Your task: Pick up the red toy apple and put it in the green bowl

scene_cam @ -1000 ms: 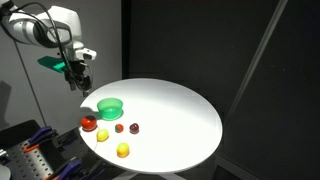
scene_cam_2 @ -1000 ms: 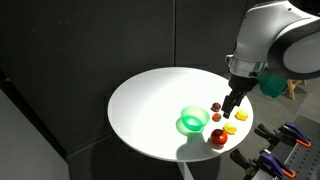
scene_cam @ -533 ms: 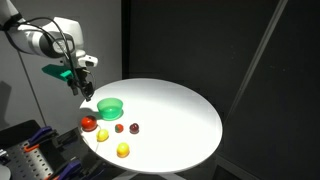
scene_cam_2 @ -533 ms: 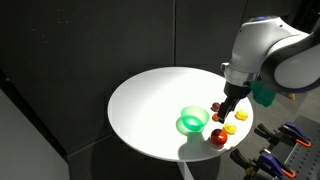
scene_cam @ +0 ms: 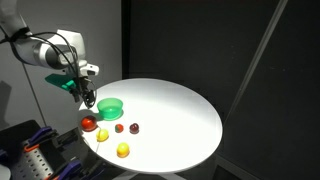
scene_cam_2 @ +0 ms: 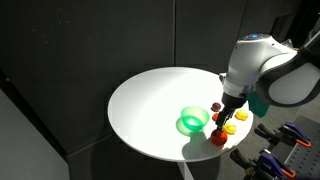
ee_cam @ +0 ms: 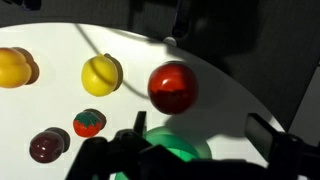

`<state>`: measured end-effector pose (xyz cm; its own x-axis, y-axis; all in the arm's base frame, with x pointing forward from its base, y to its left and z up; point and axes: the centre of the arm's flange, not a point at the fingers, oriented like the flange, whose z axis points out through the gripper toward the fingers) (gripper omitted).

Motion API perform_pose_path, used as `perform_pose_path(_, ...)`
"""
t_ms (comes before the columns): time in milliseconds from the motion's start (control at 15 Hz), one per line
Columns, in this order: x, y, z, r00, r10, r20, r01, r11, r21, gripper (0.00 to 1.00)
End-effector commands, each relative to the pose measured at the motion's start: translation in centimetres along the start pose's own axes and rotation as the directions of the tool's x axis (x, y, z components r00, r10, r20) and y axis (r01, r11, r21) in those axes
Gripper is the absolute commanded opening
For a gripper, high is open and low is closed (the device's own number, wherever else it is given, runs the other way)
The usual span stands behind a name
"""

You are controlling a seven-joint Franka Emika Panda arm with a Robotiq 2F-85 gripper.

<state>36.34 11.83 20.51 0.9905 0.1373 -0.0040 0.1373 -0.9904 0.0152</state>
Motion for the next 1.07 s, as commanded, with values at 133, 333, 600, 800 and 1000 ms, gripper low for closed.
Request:
perform_pose_path(133,-0.8,1.2,3.0,0.998,0.069,0.017,-0.068,0.998,-0.006,1.00)
perform_pose_path(333,-0.9,1.6,4.0,0.996,0.086,0.015,-0.086,0.996,-0.001,1.00)
perform_pose_path(600,-0.8,1.7,5.3,0.996,0.090,-0.002,-0.090,0.996,0.003,1.00)
perform_pose_path(800,-0.7,1.5,6.2,0.996,0.087,-0.011,-0.087,0.996,0.007,1.00)
perform_pose_path(1000,-0.8,1.4,7.1,0.997,0.080,-0.019,-0.080,0.997,0.007,1.00)
